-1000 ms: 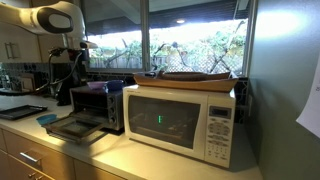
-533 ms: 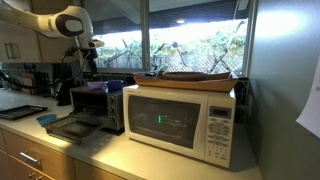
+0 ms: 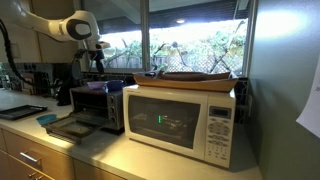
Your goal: Pour the contents of the blue cup into the purple bowl and then put the purple bowl in the microwave on the left
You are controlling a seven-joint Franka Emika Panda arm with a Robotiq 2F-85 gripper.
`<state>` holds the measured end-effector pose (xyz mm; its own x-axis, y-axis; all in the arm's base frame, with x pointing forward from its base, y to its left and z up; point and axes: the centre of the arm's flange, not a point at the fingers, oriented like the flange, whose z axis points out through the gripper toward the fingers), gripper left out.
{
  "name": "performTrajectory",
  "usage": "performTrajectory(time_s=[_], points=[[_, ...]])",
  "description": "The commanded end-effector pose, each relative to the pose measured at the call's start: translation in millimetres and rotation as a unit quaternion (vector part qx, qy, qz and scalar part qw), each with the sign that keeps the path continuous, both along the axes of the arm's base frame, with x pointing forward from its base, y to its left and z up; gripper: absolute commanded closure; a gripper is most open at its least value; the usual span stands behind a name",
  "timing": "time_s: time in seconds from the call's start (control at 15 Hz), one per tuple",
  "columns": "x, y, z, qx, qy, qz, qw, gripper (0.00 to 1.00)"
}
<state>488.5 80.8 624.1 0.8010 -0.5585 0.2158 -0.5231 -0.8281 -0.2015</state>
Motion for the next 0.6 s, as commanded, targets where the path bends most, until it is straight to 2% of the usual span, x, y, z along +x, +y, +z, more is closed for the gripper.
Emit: performTrajectory(time_s=[0.0,0.53], points=[[0,0,1,0.000,-0.001,0.000,1.0000,0.00],[44,-17,-22,0.011,-0.007,-0.010,0.9999,0.00]])
